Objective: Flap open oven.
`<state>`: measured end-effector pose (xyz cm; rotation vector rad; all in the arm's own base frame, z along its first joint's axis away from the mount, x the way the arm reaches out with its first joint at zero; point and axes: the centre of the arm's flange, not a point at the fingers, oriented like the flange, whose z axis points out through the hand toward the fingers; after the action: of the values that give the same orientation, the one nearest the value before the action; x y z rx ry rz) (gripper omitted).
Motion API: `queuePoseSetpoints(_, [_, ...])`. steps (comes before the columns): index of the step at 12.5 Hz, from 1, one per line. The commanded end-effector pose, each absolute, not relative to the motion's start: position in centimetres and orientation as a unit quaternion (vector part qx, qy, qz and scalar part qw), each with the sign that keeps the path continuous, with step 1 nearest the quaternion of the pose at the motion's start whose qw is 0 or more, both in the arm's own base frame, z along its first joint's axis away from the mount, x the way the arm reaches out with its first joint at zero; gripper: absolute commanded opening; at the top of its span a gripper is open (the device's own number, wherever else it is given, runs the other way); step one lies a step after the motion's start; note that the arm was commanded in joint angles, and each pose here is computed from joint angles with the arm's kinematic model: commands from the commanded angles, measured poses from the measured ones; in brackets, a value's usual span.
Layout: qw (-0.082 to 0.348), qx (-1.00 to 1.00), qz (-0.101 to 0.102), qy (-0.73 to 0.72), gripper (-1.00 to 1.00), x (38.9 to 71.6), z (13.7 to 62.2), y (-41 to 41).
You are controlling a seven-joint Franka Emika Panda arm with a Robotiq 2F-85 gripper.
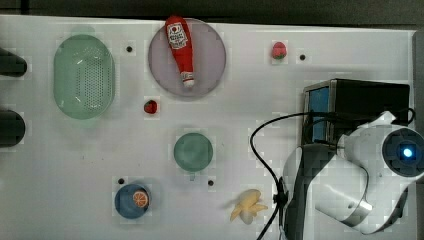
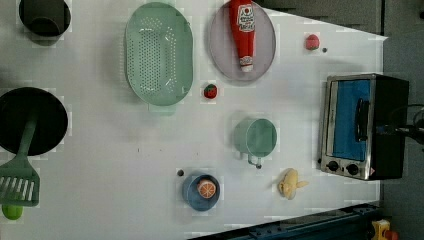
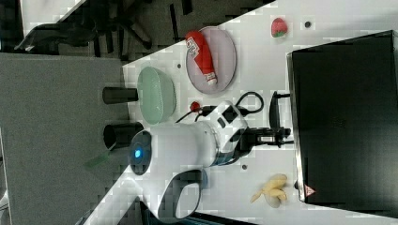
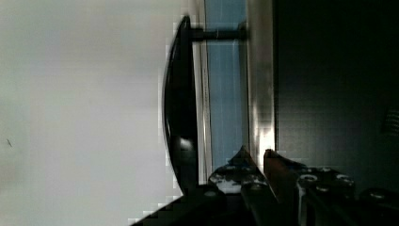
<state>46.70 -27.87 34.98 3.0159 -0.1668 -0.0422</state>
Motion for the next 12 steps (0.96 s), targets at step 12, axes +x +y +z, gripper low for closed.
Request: queuePoseSetpoints(12, [0.126,0.991,-0.039,0.02,-0.65,49.8,31.4,-21.9])
